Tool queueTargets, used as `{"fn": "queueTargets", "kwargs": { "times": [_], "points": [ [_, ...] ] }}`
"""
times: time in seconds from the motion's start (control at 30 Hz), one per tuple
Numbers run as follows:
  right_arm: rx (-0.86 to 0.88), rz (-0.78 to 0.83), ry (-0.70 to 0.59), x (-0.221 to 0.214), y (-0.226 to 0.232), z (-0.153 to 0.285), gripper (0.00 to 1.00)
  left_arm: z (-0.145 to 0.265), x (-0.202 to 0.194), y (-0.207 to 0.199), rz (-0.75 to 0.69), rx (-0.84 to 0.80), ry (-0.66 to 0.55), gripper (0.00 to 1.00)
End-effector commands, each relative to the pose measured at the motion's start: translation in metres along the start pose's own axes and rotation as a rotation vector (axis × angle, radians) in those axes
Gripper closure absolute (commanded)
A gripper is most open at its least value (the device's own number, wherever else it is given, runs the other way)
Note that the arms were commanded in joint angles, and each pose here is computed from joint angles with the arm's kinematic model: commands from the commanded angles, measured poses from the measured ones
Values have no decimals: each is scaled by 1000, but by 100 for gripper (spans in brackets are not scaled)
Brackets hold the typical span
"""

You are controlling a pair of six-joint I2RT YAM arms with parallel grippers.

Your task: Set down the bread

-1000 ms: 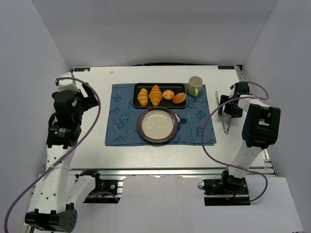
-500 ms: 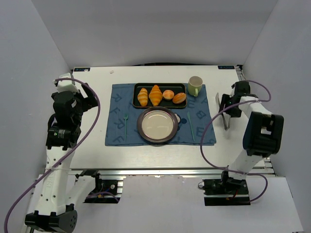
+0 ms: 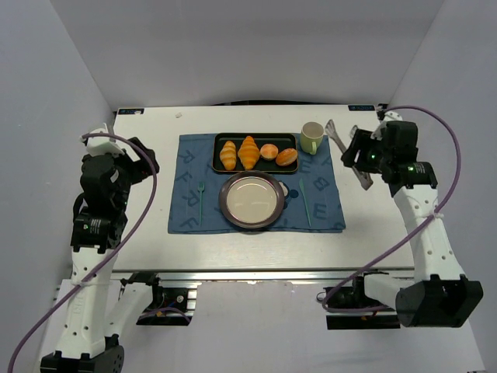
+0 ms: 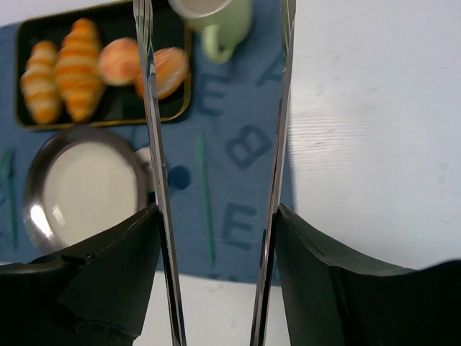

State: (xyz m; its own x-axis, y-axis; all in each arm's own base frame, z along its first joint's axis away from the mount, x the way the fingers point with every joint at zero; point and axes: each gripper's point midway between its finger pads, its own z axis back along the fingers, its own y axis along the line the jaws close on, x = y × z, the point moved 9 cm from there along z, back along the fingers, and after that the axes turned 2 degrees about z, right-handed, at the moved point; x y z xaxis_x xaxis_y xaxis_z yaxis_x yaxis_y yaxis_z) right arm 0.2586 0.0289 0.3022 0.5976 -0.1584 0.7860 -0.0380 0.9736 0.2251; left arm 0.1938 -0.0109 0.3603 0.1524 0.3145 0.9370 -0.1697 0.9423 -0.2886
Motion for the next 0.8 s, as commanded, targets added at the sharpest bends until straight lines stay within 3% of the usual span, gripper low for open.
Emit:
{"fn": "queueTargets", "kwargs": {
  "times": [0.0,0.3,0.63,0.77],
  "points": [
    [176,10,15,-2,40,27,34,1,-1,-9,44,-84,-6,2],
    [320,-3,71,-20,86,2,37,-1,3,-6,10,-50,5,2],
    [171,-69,179,-49,99,-58,37,-7,-6,-7,-2,-71,33,2],
    [85,-106,163,-49,98,-73,37,-9,-6,-7,-11,-71,39,2]
  ]
}}
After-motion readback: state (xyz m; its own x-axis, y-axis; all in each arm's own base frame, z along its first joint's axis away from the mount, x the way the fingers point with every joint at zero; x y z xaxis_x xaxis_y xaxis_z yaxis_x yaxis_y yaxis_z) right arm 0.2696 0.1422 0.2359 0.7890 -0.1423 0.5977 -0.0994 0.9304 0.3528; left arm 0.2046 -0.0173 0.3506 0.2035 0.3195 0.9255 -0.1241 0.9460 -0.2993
